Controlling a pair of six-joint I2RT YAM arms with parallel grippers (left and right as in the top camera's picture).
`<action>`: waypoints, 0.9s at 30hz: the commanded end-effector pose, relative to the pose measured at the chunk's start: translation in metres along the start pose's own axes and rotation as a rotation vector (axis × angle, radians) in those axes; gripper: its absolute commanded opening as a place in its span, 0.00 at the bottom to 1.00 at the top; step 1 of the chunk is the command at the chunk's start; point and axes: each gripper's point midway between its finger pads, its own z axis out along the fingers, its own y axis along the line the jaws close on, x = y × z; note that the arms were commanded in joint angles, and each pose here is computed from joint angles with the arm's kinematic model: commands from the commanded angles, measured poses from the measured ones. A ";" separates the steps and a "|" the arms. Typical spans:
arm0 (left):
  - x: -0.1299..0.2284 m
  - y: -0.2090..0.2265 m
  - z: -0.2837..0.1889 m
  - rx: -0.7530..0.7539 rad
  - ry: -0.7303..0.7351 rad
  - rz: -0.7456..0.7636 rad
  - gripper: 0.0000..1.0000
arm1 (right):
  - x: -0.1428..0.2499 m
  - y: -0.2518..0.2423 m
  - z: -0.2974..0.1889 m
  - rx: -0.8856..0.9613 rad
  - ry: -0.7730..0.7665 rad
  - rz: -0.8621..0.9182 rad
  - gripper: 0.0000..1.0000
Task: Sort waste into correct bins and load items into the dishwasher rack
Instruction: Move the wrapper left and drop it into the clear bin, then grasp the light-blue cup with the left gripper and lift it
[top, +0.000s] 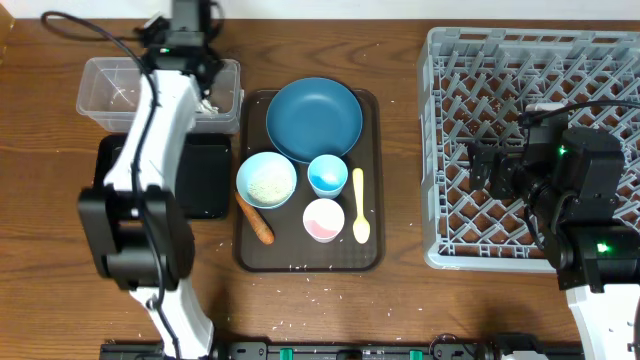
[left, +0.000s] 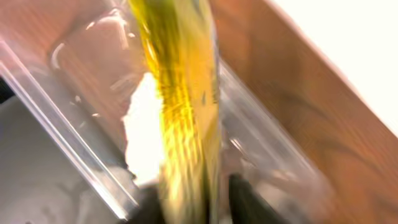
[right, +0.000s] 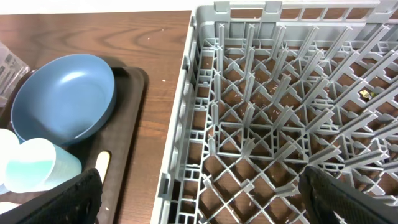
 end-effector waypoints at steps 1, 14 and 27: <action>0.005 0.021 0.024 -0.053 0.038 -0.033 0.51 | -0.007 0.006 -0.003 -0.019 -0.015 0.004 0.99; 0.026 -0.025 -0.060 0.300 0.208 0.289 0.74 | -0.008 0.006 -0.003 -0.020 -0.022 0.003 0.99; 0.210 -0.034 -0.133 0.394 0.602 0.804 0.75 | -0.007 0.006 -0.003 -0.020 -0.019 0.004 0.99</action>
